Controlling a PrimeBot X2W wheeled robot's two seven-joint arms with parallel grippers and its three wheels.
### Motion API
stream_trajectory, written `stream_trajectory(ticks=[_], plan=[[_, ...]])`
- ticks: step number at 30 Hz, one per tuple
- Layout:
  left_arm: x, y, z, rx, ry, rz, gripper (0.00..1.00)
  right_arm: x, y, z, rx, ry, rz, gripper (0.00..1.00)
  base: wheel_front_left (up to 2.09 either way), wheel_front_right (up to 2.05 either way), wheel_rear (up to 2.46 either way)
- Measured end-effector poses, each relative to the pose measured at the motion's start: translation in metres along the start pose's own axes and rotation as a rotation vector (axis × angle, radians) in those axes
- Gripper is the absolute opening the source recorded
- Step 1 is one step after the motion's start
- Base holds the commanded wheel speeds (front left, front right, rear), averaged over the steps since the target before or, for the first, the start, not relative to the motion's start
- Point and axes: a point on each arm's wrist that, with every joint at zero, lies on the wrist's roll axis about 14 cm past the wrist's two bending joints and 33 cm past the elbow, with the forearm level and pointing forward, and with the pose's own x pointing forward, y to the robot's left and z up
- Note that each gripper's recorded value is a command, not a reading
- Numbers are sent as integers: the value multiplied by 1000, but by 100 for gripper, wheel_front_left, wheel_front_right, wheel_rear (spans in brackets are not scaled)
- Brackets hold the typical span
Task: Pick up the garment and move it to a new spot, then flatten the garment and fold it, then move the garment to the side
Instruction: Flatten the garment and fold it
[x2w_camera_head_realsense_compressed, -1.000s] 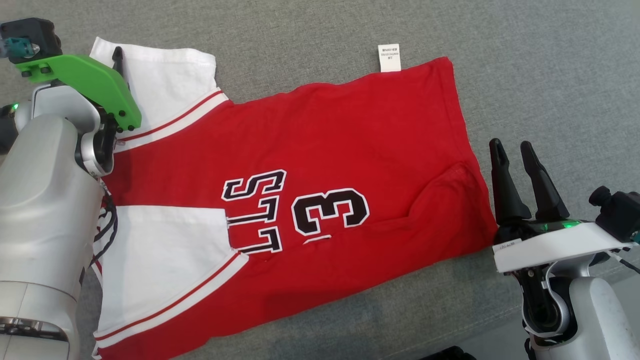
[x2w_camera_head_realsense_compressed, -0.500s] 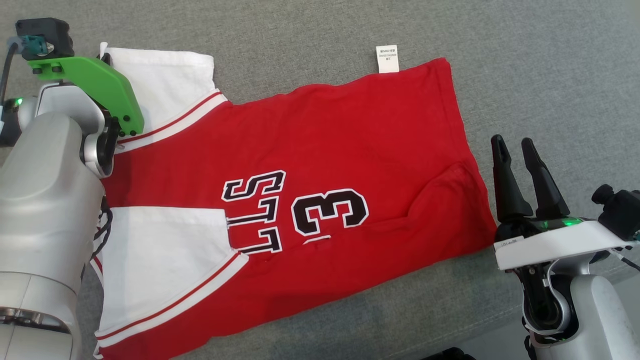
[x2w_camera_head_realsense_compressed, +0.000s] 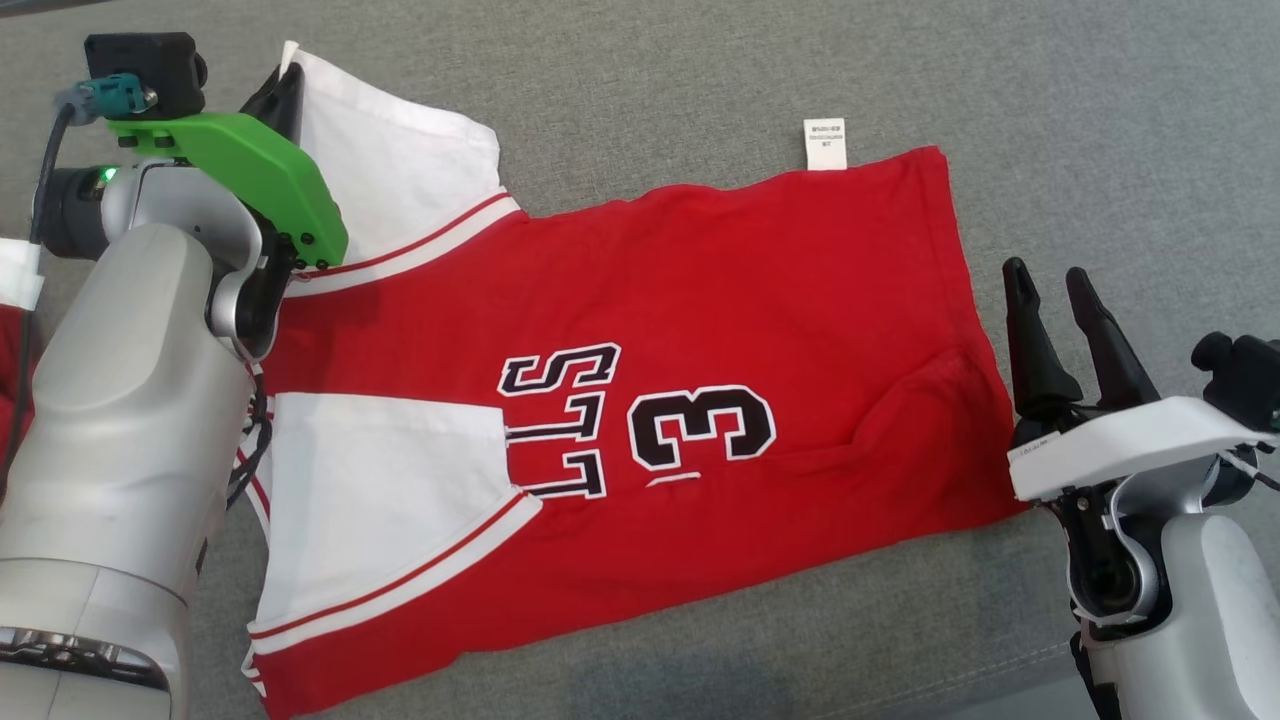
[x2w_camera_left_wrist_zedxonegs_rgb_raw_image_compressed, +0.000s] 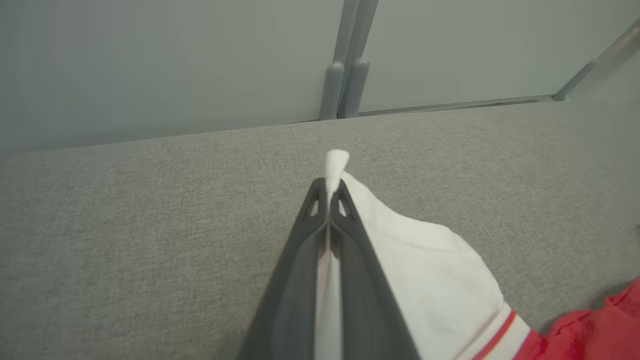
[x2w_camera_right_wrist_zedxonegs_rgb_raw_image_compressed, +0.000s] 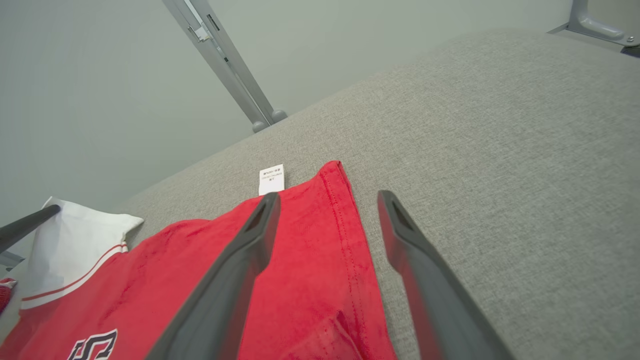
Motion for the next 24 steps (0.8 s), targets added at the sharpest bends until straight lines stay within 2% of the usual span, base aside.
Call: stream_trajectory(ticks=[12, 24], plan=[[-36, -11, 12, -49, -120, -44, 0, 42, -4, -8, -98, 123, 8, 100, 0, 0, 0], [-62, -8, 4, -72, -153, -29, 0, 82, -11, -31, -211, 301, 22, 100, 0, 0, 0]])
